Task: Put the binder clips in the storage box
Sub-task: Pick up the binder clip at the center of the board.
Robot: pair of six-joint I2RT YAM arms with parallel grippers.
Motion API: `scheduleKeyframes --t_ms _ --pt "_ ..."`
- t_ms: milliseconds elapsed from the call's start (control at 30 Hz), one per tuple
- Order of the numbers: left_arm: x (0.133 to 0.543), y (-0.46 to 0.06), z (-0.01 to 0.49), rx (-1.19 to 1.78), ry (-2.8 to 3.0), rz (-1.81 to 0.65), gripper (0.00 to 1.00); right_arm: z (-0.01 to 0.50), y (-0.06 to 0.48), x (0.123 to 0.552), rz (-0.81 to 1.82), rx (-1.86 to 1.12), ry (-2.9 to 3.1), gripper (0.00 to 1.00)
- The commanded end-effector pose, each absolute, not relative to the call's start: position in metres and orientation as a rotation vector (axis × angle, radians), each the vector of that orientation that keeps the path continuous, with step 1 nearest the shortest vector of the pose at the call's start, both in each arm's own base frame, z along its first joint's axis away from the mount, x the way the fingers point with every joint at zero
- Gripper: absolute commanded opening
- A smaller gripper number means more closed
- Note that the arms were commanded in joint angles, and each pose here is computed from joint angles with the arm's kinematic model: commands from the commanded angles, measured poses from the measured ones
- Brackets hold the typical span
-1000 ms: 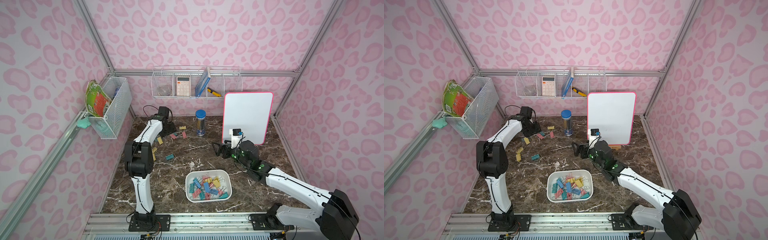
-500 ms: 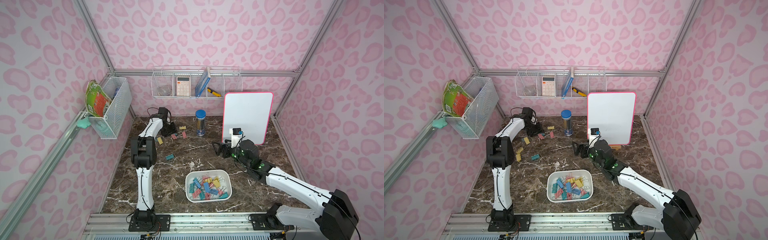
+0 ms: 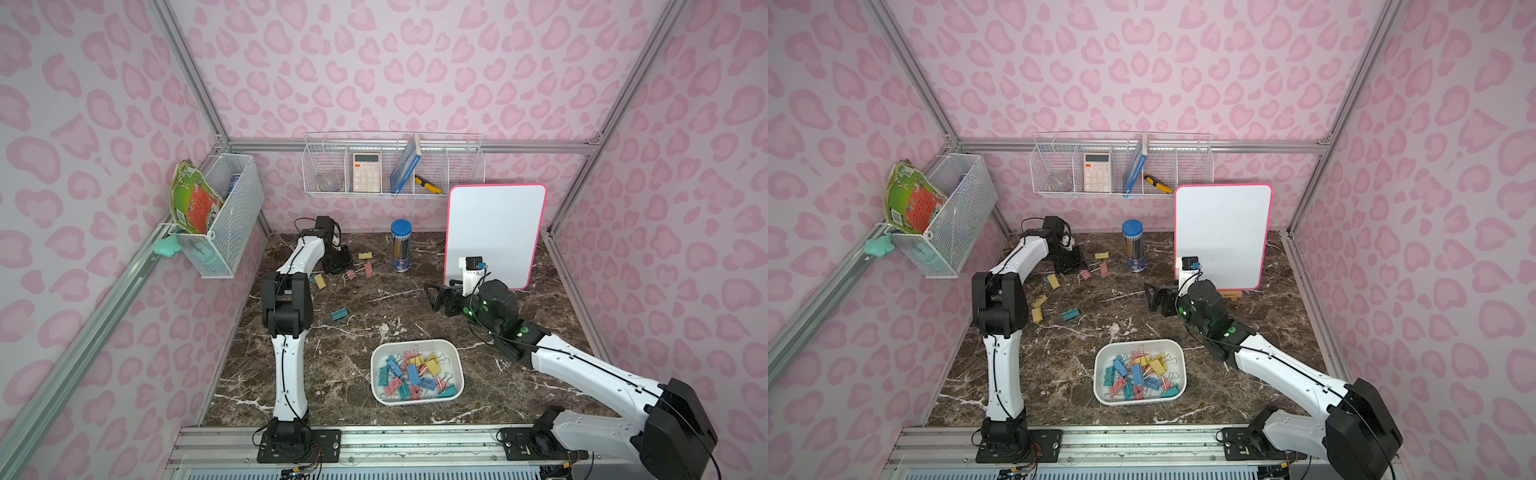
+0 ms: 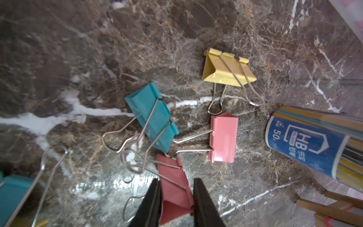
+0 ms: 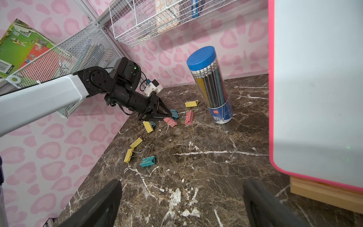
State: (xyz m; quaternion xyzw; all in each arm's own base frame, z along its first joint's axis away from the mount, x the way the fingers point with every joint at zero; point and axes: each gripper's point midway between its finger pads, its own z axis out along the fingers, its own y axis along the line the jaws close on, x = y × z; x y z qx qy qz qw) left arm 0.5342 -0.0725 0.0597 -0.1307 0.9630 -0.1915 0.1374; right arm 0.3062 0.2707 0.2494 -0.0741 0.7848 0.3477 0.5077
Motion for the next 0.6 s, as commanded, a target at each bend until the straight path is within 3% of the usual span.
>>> scheduleKeyframes --t_ms 0,300,567 --pt "0.522 -0.073 0.057 -0.377 2.833 -0.549 0.22 0.256 0.270 0.307 0.848 -0.161 1.864 0.98" --pt "0.519 -0.074 0.082 -0.379 2.795 -0.564 0.12 0.253 0.268 0.306 0.849 -0.155 1.868 0.98" --pt "0.506 -0.079 0.127 -0.374 2.735 -0.610 0.11 0.253 0.270 0.307 0.856 -0.152 1.868 0.98"
